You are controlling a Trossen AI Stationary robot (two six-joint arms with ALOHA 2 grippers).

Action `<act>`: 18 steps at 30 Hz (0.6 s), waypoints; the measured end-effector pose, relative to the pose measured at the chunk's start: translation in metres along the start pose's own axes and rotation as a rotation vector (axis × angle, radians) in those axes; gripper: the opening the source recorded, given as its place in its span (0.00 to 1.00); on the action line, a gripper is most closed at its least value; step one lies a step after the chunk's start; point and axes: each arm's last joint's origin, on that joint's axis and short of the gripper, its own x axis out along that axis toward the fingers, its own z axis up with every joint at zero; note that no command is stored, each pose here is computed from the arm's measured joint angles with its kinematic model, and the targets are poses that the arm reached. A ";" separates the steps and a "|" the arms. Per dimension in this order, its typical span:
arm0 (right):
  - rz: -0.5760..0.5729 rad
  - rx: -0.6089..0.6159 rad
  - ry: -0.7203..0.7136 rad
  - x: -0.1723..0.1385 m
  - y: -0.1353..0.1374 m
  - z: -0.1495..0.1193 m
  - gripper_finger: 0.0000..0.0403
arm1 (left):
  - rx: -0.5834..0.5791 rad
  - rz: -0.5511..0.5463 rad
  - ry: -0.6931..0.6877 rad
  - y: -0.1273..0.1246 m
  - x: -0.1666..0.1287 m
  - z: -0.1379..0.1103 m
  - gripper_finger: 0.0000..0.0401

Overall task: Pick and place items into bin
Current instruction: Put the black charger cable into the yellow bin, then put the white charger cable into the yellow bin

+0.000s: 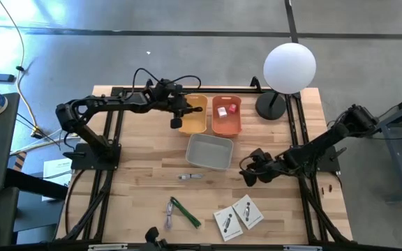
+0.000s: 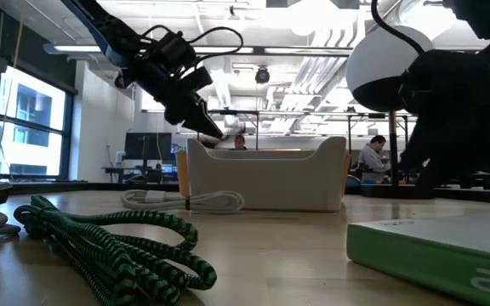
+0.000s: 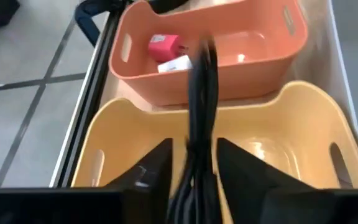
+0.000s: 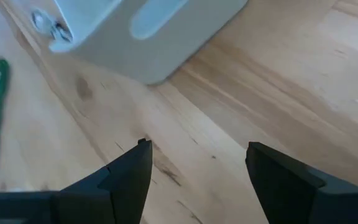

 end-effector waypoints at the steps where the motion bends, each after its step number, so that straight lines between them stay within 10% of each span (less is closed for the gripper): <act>1: -0.003 -0.015 0.015 0.000 -0.001 -0.001 0.61 | -0.014 0.001 -0.001 0.001 0.000 0.001 0.33; 9: -0.069 -0.132 0.172 -0.001 -0.011 -0.008 0.61 | -0.026 -0.022 -0.001 0.005 -0.007 0.033 0.49; 18: -0.152 -0.237 0.179 -0.007 -0.018 -0.017 0.61 | 0.258 -0.284 0.147 -0.042 -0.038 0.108 0.40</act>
